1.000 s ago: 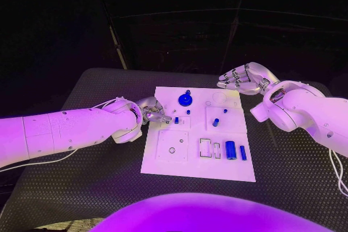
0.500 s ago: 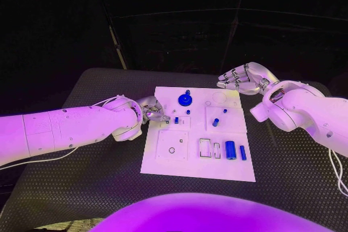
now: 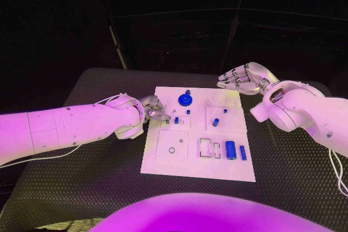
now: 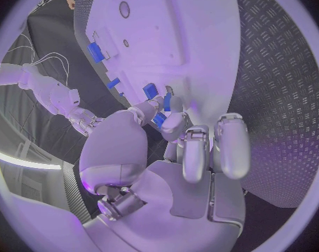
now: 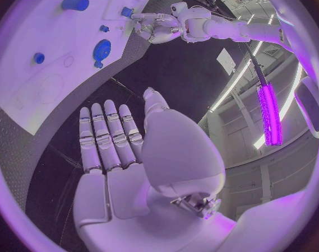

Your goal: Assemble the parts on the task board

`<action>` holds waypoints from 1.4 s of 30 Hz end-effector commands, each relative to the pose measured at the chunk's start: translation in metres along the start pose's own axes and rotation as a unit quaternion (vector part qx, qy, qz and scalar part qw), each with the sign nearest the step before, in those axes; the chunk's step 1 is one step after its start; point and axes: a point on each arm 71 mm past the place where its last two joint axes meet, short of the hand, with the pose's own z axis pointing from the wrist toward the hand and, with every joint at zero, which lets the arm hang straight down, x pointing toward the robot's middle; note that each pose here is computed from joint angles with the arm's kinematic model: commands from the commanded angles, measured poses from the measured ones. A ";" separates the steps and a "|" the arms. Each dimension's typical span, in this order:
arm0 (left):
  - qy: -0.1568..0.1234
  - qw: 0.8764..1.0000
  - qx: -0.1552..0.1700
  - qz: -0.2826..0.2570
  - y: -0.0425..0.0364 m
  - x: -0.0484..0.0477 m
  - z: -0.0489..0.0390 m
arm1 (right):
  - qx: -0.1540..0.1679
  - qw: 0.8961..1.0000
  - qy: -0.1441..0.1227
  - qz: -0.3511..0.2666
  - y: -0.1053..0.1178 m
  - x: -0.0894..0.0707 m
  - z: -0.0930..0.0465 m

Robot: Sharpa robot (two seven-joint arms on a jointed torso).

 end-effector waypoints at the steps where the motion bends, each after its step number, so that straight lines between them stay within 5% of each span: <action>1: 0.010 1.000 -0.005 0.010 -0.0012 0.0012 0.0002 | -0.006 1.000 0.001 0.001 0.002 0.000 0.000; 42: 0.024 0.999 -0.008 0.020 -0.0019 0.0042 -0.0023 | -0.005 1.000 0.002 0.002 0.002 0.001 0.002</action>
